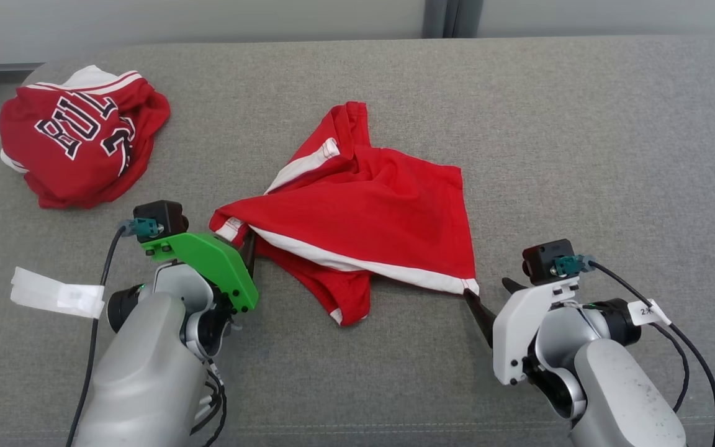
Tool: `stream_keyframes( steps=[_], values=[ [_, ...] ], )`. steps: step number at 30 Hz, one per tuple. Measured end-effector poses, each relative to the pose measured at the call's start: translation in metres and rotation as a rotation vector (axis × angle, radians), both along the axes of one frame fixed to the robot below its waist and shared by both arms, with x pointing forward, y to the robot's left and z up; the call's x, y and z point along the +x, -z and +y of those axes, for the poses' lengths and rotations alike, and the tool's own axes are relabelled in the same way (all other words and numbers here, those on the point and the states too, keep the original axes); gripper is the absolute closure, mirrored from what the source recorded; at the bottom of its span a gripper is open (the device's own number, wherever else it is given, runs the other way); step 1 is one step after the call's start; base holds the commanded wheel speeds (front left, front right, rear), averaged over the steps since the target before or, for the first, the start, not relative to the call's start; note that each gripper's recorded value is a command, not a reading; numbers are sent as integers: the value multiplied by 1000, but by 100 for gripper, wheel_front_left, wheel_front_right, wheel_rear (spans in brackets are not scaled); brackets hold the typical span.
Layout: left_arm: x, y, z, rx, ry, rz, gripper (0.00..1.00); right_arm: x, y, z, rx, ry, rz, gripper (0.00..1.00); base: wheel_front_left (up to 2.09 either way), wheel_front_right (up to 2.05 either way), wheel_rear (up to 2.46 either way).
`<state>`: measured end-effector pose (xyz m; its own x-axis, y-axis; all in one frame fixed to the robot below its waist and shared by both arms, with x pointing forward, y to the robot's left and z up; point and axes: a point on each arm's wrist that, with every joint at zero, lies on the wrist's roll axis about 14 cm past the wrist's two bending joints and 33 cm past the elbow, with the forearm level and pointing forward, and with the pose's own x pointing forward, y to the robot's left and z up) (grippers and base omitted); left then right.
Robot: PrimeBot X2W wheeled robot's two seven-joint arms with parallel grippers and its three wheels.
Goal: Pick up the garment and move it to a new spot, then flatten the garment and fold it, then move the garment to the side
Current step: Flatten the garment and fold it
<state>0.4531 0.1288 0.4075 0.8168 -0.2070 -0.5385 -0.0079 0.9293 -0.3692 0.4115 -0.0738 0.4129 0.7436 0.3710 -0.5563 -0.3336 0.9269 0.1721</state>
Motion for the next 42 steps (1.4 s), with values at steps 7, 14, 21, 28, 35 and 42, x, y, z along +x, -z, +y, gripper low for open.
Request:
stream_keyframes(
  steps=[7,14,21,28,35,42],
  values=[
    [7,2,-5,-29,1,15,26,-1,3,5,2,-18,12,0,0,0,0],
    [6,6,-6,-41,6,30,100,-2,5,6,1,-21,22,0,0,0,0],
    [11,3,-4,-44,7,14,100,0,7,8,-7,-32,40,0,0,0,0],
    [13,6,-3,-44,10,20,100,2,21,7,-41,-43,101,62,0,0,0],
    [14,9,-1,-40,7,20,100,9,21,17,-24,-64,91,25,0,0,0],
    [12,7,-1,-40,8,16,100,8,15,21,2,-67,82,0,0,0,0]
  ],
)
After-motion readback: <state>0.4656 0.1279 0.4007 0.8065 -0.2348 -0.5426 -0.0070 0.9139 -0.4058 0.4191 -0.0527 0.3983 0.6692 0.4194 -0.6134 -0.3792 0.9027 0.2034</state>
